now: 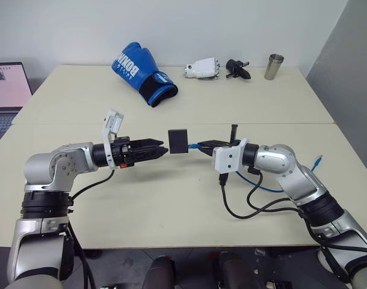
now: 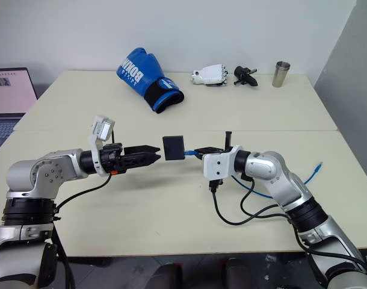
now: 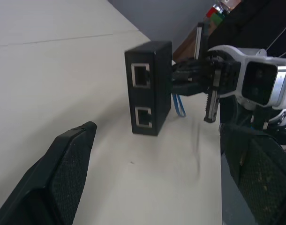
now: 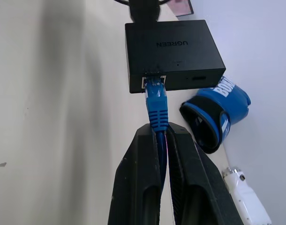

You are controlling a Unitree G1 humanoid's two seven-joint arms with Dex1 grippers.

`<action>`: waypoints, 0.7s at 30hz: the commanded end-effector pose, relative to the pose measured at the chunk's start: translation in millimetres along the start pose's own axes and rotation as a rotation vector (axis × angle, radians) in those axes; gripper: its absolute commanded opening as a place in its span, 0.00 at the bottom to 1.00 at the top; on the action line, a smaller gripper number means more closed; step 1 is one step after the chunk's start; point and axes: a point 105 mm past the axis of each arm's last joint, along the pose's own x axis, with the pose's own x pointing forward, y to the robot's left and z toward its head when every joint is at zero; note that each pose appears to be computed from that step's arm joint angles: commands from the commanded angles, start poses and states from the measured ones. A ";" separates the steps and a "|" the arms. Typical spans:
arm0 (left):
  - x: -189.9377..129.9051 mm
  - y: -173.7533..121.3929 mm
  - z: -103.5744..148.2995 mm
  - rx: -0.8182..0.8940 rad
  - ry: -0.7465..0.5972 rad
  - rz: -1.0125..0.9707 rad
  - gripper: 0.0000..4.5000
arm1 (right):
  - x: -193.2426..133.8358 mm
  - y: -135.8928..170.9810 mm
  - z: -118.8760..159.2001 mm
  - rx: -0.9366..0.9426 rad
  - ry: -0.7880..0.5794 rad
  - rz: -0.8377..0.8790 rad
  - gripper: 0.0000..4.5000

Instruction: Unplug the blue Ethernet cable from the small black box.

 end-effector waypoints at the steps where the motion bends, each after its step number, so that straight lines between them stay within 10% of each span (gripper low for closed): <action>1: 5.6 -3.7 7.8 0.001 -0.024 -0.033 1.00 | -3.5 -16.8 16.0 -0.062 -0.048 -0.046 0.00; 5: 11.5 -2.7 6.6 -0.004 -0.024 -0.048 1.00 | -3.5 -18.2 16.9 -0.064 -0.047 -0.047 0.00; 21: 14.4 -4.5 1.0 -0.043 -0.007 -0.089 0.25 | -1.8 -23.3 25.4 -0.091 -0.070 -0.068 0.00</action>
